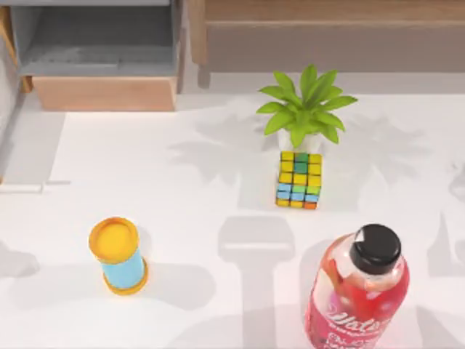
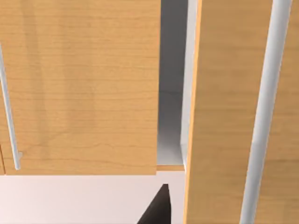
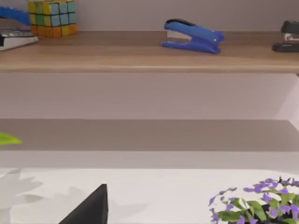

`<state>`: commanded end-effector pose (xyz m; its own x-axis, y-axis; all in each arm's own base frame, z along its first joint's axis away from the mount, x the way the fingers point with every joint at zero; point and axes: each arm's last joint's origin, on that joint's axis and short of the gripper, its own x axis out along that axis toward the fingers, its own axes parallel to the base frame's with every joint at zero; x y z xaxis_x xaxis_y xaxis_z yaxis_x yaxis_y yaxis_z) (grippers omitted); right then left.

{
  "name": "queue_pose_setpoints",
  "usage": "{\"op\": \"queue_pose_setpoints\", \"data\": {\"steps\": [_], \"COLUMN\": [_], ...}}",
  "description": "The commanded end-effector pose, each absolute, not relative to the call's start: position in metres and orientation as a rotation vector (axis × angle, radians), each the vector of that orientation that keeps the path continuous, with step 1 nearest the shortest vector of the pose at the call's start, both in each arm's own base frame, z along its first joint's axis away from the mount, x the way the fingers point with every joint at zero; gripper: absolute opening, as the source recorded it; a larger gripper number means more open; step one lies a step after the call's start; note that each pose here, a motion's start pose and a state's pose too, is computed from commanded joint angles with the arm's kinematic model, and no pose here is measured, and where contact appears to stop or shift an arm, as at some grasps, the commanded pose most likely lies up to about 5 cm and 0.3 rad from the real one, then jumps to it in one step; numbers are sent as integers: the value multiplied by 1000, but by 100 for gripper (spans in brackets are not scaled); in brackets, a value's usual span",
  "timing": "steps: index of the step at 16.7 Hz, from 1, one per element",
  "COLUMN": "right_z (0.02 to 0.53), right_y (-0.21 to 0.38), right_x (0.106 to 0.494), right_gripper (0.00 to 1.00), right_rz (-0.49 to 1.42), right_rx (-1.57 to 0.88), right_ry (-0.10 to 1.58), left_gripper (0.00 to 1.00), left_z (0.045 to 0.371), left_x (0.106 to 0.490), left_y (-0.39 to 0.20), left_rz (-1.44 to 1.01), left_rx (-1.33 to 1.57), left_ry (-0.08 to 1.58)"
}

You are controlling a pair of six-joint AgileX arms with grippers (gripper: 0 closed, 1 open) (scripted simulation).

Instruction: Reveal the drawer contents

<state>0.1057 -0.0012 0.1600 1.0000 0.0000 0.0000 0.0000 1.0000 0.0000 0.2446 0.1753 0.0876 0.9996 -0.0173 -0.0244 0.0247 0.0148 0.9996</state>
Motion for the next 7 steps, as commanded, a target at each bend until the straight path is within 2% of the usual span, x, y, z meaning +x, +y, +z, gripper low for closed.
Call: {"op": "queue_pose_setpoints", "data": {"steps": [1,2,7], "right_z": [160,160,160], "right_y": [-1,-1,-1], "right_x": [106,106,106], "right_gripper": [100,100,100], "right_rz": [0,0,0], "right_rx": [0,0,0], "right_ry": [0,0,0], "left_gripper": [98,100,100], "left_z": [88,88,88], "left_x": [245,245,245], "left_y": [175,175,175], "left_rz": [-33,-33,-33], "left_rx": [1556,1556,1556], "left_ry": [6,6,6]}}
